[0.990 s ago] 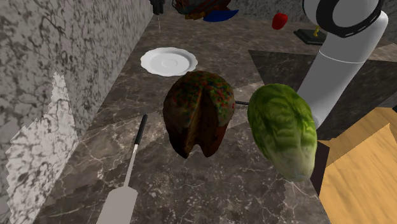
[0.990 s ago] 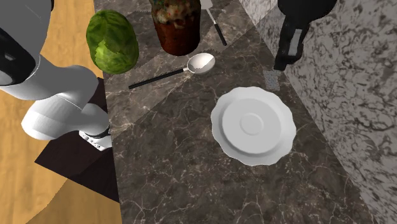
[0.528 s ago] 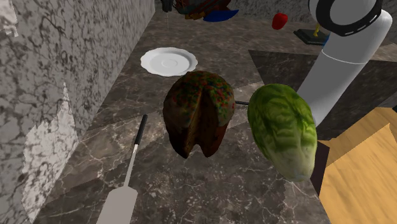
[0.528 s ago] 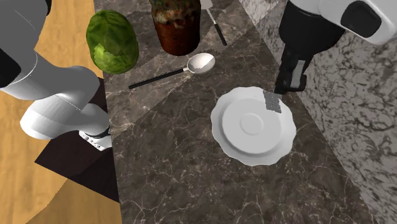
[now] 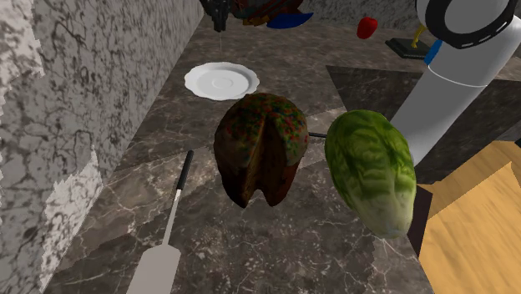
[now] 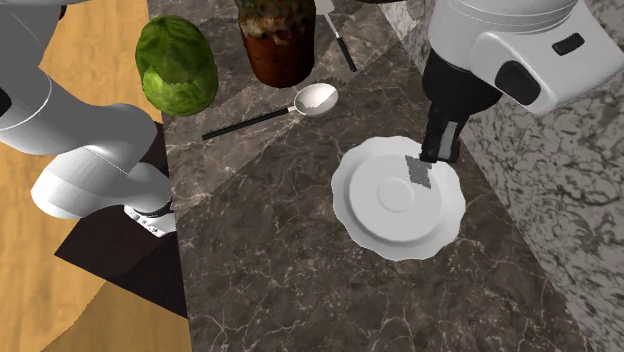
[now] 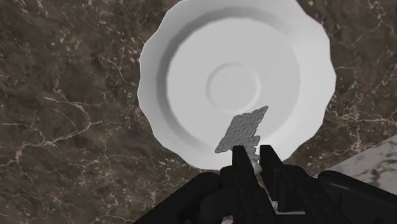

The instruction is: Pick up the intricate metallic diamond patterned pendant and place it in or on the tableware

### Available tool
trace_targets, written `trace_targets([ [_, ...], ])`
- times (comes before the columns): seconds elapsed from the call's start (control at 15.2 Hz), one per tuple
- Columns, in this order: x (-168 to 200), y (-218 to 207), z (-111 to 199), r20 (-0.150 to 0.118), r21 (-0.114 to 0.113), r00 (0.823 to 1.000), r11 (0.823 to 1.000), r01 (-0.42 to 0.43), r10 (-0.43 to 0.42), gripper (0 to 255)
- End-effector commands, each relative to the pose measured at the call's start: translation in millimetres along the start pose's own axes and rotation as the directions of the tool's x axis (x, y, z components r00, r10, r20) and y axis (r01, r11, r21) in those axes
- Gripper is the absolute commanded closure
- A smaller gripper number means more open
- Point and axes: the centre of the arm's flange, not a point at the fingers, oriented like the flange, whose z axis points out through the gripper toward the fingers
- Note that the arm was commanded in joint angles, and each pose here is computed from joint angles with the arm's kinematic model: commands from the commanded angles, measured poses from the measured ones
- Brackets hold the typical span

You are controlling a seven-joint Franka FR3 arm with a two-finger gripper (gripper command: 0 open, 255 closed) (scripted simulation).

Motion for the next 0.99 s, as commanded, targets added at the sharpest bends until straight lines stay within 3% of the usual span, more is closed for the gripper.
trace_targets([
  [0.0, -2, 1, 11, 0.000, 0.000, 1.000, 1.000, 0.000, 0.000, 255],
  [0.73, -9, -1, 68, 0.000, 0.000, 1.000, 1.000, 0.000, 0.000, 255],
  [0.92, -9, -1, 68, 0.000, 0.000, 1.000, 1.000, 0.000, 0.000, 255],
])
